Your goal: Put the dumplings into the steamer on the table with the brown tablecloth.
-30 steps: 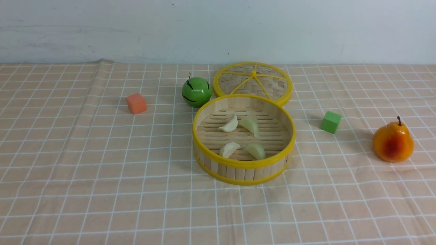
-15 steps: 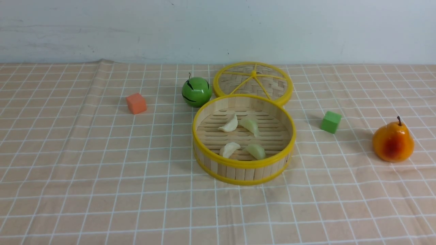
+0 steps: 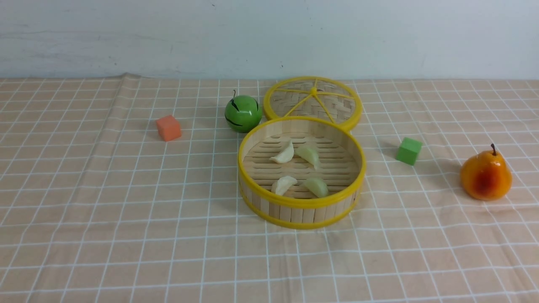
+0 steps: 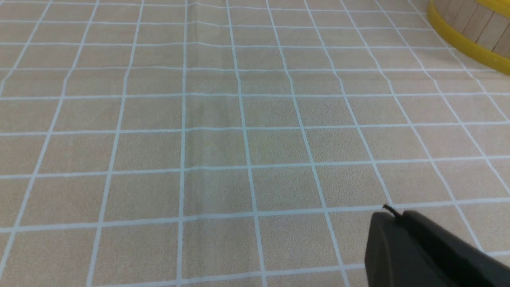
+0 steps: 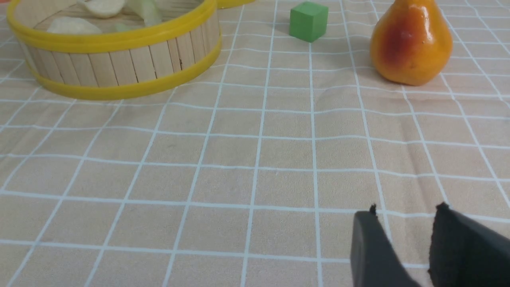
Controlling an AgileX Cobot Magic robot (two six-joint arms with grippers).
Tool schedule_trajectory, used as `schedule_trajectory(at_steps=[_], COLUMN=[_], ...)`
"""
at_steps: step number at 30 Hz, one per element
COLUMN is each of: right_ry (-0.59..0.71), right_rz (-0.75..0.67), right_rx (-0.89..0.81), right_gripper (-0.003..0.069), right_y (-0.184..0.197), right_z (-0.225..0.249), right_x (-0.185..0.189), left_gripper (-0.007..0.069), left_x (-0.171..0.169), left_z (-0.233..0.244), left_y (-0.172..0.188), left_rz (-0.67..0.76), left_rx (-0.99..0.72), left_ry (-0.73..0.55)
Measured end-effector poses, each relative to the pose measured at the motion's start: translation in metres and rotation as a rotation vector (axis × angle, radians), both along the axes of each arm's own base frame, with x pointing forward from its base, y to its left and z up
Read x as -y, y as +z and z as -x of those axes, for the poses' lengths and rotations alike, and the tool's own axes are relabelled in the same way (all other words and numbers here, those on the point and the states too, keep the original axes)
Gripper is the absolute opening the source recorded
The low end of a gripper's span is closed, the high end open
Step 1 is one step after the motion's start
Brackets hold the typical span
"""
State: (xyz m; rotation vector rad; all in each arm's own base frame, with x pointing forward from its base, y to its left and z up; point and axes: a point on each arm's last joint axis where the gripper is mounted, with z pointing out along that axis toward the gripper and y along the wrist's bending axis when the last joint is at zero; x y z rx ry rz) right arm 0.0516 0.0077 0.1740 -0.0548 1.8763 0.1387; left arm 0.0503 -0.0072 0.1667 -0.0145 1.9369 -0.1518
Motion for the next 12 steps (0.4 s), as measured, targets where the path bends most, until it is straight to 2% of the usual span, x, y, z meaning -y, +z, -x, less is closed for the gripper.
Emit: schedule_trajectory(at_steps=[12], right_ry=[0.0], right_rz=[0.0], right_rx=[0.0], right_gripper=[0.0238], right_y=[0.0], right_z=[0.0], right_x=[0.0], left_gripper=[0.0028], left_x=[0.0], left_z=[0.0], left_y=[0.0], left_rz=[0.0], left_rx=[0.0], left_ry=[0.0])
